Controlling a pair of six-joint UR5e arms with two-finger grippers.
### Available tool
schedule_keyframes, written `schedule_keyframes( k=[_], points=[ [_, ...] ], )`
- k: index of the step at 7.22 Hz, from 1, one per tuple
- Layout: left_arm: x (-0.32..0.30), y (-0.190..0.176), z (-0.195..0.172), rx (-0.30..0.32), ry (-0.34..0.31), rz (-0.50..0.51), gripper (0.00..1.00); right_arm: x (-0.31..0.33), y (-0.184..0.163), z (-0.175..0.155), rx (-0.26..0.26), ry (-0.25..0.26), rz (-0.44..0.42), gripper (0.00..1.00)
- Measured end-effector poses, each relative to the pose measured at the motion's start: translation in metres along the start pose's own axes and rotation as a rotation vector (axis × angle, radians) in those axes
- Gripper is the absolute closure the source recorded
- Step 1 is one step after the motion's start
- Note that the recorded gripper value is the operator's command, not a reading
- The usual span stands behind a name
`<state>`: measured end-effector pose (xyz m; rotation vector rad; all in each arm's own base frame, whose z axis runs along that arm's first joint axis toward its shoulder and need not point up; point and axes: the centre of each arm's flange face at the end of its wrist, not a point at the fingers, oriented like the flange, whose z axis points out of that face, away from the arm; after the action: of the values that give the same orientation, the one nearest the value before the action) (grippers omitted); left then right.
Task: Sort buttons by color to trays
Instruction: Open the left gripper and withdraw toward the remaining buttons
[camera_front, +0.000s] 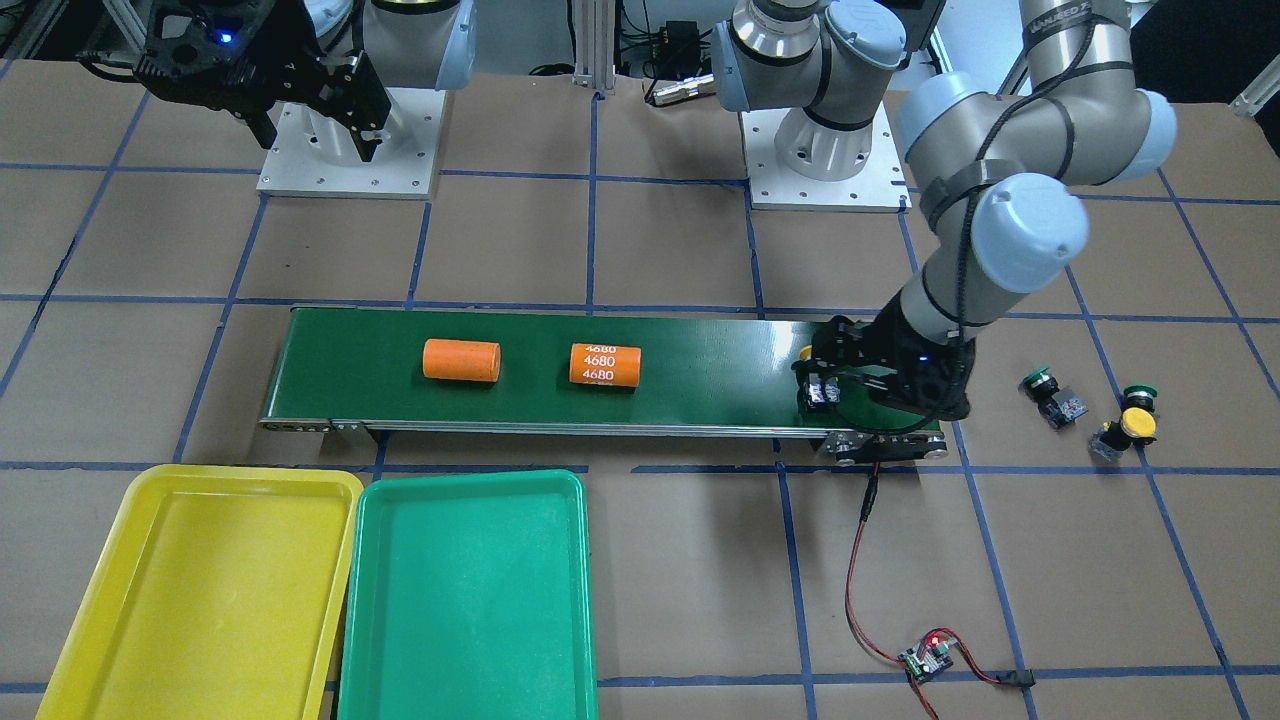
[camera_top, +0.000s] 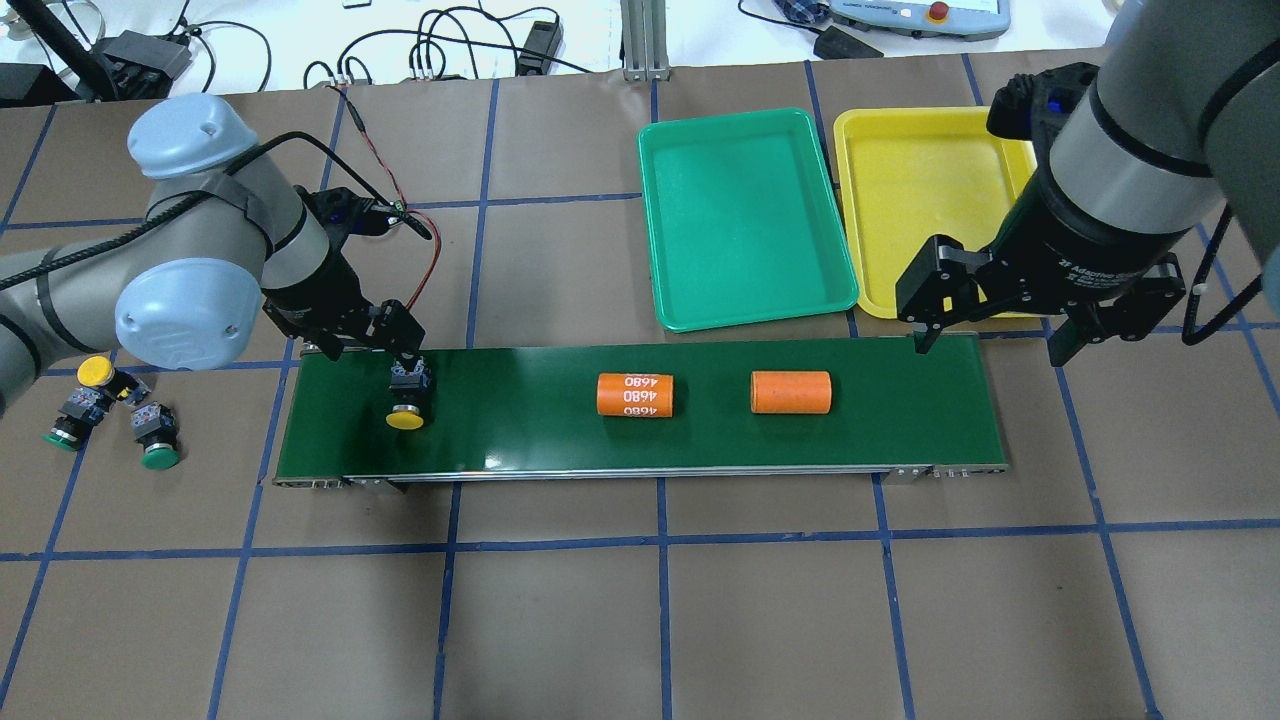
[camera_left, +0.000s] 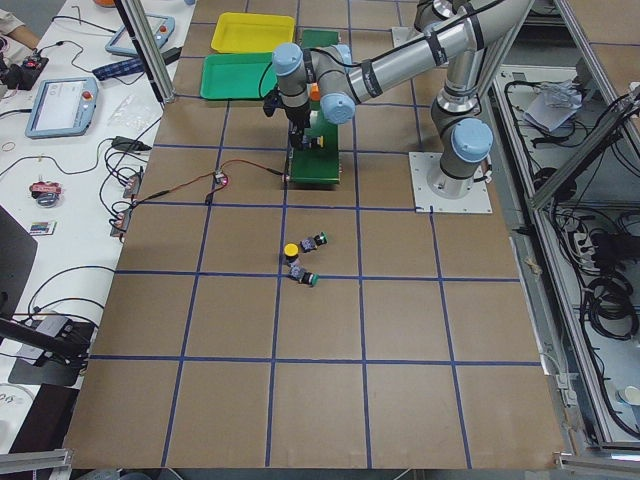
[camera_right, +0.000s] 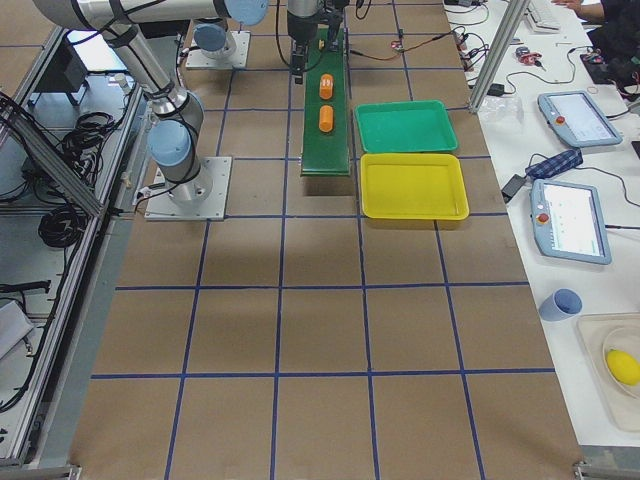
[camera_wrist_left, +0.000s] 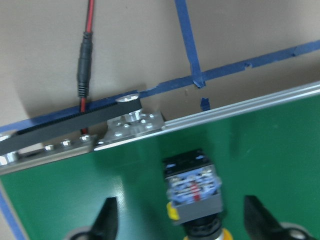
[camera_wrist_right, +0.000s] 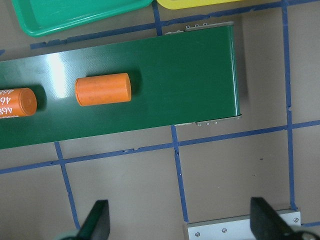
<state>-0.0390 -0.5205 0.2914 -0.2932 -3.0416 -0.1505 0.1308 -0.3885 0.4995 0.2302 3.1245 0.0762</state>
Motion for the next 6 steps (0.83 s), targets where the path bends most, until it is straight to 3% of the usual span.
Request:
schedule_keyframes(
  k=[3,4,6],
  points=[
    [-0.187,0.003,-0.058,0.06,0.048,-0.172,0.0,0.0,0.0,0.001,-0.002,0.005,0.0,0.0],
    [-0.234,-0.001,-0.062,0.051,0.045,-0.176,0.0,0.001,-0.001,0.001,-0.002,0.007,-0.001,0.0],
    [-0.303,0.006,-0.032,-0.008,0.05,-0.131,0.0,0.001,-0.001,0.001,-0.002,0.009,-0.001,0.0]
  ],
)
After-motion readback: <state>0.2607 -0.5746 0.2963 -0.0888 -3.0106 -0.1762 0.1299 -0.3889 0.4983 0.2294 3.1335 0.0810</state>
